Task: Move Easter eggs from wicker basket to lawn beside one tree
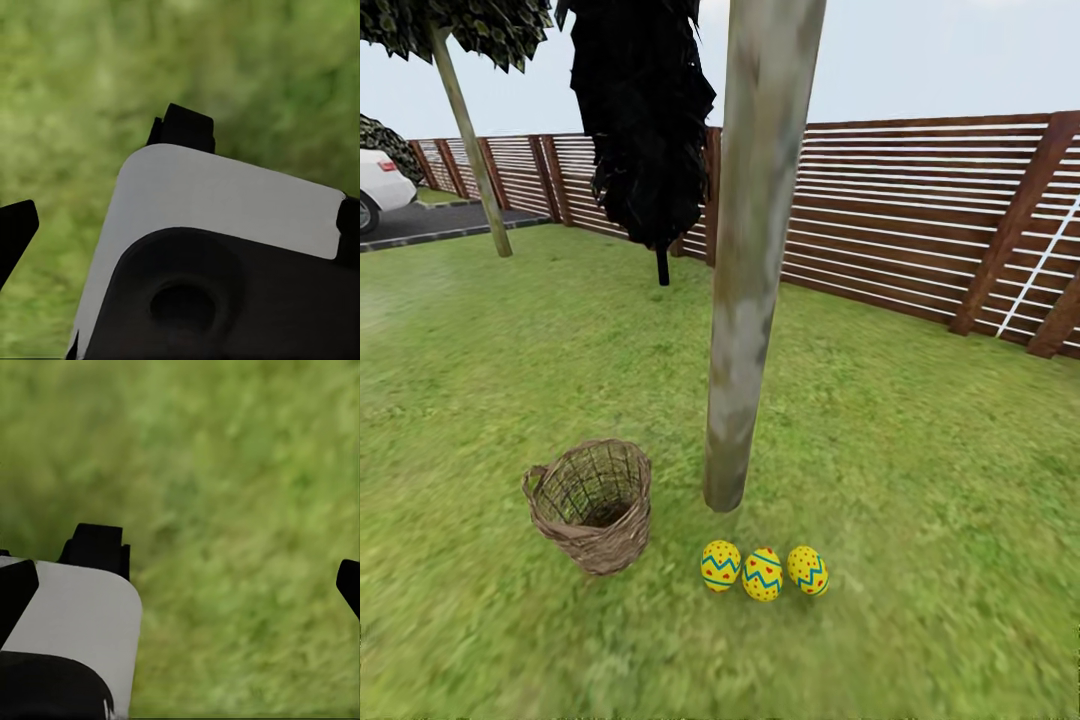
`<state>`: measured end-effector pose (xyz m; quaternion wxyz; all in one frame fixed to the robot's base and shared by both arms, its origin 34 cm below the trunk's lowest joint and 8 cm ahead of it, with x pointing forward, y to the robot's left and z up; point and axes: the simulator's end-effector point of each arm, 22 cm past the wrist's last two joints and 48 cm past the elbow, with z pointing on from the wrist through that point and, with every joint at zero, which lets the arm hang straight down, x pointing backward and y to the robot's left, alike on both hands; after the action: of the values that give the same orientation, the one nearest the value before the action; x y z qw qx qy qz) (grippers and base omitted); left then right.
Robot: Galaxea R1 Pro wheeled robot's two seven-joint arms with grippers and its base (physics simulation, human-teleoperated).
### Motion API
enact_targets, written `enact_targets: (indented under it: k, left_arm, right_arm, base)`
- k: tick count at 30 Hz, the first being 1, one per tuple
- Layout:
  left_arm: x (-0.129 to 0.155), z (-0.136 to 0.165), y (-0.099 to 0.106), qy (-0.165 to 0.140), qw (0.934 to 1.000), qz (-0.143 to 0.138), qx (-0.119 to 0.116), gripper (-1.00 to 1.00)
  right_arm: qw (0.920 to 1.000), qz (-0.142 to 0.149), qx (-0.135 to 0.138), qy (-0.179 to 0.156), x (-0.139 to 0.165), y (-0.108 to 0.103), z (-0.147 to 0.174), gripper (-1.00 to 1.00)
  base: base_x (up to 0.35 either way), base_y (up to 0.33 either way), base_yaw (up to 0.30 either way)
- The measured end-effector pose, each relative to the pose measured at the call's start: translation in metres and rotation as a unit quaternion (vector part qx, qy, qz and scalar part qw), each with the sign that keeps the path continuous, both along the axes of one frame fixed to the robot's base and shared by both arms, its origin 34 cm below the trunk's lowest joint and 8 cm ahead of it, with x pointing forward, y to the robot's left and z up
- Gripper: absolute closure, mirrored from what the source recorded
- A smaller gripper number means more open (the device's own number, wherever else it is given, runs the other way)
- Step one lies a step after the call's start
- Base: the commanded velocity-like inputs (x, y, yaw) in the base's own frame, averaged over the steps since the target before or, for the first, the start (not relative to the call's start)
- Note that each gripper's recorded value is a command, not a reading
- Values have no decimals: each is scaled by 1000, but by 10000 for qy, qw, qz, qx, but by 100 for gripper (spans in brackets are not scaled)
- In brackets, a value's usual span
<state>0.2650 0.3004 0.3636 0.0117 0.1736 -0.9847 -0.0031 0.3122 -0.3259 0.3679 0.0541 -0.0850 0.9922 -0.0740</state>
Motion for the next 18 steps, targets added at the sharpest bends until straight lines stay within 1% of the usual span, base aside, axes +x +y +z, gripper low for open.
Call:
enact_targets:
  k: [7, 15, 18]
  left_arm:
    - [-4, 11, -14, 64, 9999, -3, -84, -100]
    - [-6, 24, -14, 110, 9999, -2, -85, -100]
    - [-7, 30, -12, 115, 9999, -2, -70, -100]
  right_arm:
    - [10000, 6, 5, 58, -3, 0, 11, -100]
    - [10000, 62, 37, 69, -2, 3, 24, -100]
    - [9999, 43, 22, 88, -3, 1, 30, -100]
  base:
    - [0, 0, 0]
    - [0, 0, 12]
    - [0, 0, 1]
